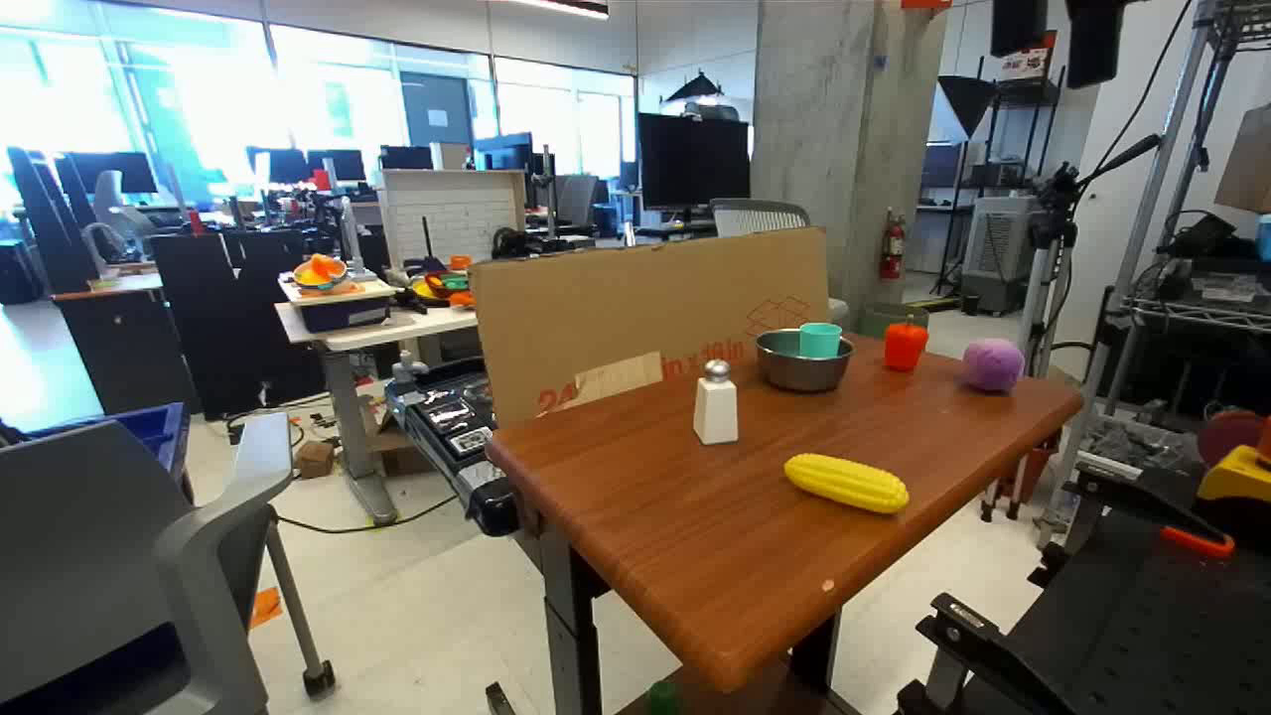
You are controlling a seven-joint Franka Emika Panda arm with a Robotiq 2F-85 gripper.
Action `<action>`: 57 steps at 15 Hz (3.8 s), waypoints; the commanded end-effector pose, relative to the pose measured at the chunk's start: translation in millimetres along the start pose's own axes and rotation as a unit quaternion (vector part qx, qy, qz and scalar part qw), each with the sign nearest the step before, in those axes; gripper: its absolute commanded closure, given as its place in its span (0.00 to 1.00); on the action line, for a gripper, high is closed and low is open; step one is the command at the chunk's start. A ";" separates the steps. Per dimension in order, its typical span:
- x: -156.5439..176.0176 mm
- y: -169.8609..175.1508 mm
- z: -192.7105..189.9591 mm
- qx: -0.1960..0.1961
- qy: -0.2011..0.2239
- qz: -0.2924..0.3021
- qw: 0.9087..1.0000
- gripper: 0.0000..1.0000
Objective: Move the salt shaker forward
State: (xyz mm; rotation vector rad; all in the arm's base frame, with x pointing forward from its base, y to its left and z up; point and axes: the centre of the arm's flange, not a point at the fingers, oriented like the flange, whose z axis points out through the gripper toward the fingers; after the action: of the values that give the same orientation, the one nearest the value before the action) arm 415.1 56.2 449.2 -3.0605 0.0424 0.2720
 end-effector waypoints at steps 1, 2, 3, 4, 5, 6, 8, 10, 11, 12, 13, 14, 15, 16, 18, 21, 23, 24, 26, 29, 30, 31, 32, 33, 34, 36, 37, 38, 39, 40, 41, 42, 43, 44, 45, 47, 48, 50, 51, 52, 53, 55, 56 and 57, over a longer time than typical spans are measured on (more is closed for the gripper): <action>0.0 0.0 0.0 0.000 0.000 0.000 1.000 0.00; 0.0 0.0 0.0 0.000 0.000 0.000 1.000 0.00; 0.0 0.0 0.0 0.000 0.000 0.000 1.000 0.00; 0.0 0.0 0.0 0.000 0.000 0.000 1.000 0.00; 0.0 0.0 0.0 0.000 0.000 0.000 1.000 0.00; 0.0 0.0 0.0 0.000 0.000 0.000 1.000 0.00; 0.0 0.0 0.0 0.000 0.000 0.000 1.000 0.00; 0.0 0.0 0.0 0.000 0.000 0.000 1.000 0.00; 0.0 0.0 0.0 0.000 0.000 0.000 1.000 0.00; 0.0 0.0 0.0 0.000 0.000 0.000 1.000 0.00; -1.0 -2.8 4.0 -0.008 0.006 -0.004 1.000 0.00; 2.2 -4.3 13.2 -0.017 0.001 -0.003 1.000 0.00; 10.0 -4.9 22.7 -0.023 0.004 0.003 1.000 0.00; 20.8 -5.8 34.5 -0.031 0.009 0.011 0.999 0.00; 48.7 -6.7 60.3 -0.052 0.022 0.027 0.998 0.00; 94.8 -8.5 104.9 -0.089 0.046 0.040 0.994 0.00; 121.5 -11.4 137.0 -0.105 0.051 0.049 0.992 0.00; 134.0 -12.8 152.7 -0.110 0.051 0.054 0.991 0.00; 156.1 -16.7 178.2 -0.119 0.050 0.062 0.990 0.00; 185.3 -27.2 200.1 -0.122 0.041 0.073 0.989 0.00; 193.4 -33.5 201.9 -0.116 0.038 0.074 0.990 0.00; 200.2 -39.8 202.8 -0.112 0.038 0.072 0.990 0.00; 206.1 -46.5 202.5 -0.108 0.040 0.068 0.991 0.00; 211.6 -52.8 201.9 -0.107 0.044 0.066 0.991 0.00; 216.6 -58.8 201.2 -0.106 0.046 0.064 0.991 0.00; 225.1 -67.6 201.8 -0.105 0.048 0.061 0.991 0.00; 228.8 -70.8 202.2 -0.104 0.050 0.060 0.991 0.00; 233.2 -73.4 203.8 -0.106 0.052 0.060 0.991 0.00; 237.0 -75.2 205.4 -0.109 0.054 0.060 0.991 0.00; 240.6 -76.7 207.6 -0.113 0.056 0.061 0.990 0.25; 243.2 -78.0 209.4 -0.116 0.059 0.060 0.990 0.28; 245.0 -80.2 211.0 -0.120 0.061 0.056 0.989 0.34; 246.6 -81.4 211.8 -0.121 0.061 0.055 0.989 0.44; 248.0 -83.0 212.1 -0.119 0.057 0.054 0.990 0.51; 248.5 -83.7 210.8 -0.115 0.053 0.055 0.990 0.58; 247.1 -84.3 202.1 -0.120 0.042 0.062 0.990 0.73; 245.3 -83.6 195.9 -0.126 0.033 0.069 0.989 0.81; 236.3 -76.0 172.0 -0.140 0.019 0.081 0.987 0.91; 228.1 -67.9 157.9 -0.144 0.016 0.085 0.986 0.91; 221.5 -60.5 146.5 -0.149 0.012 0.089 0.985 0.91; 211.4 -47.9 134.9 -0.157 0.005 0.093 0.983 0.91; 195.3 -23.7 120.4 -0.174 -0.008 0.106 0.979 0.91; 188.7 -13.0 116.5 -0.182 -0.013 0.110 0.977 0.91; 181.8 -0.5 116.0 -0.191 -0.018 0.118 0.974 0.91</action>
State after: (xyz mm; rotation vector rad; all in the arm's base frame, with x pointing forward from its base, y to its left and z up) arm 603.3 92.7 287.5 -3.3921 0.3637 0.3389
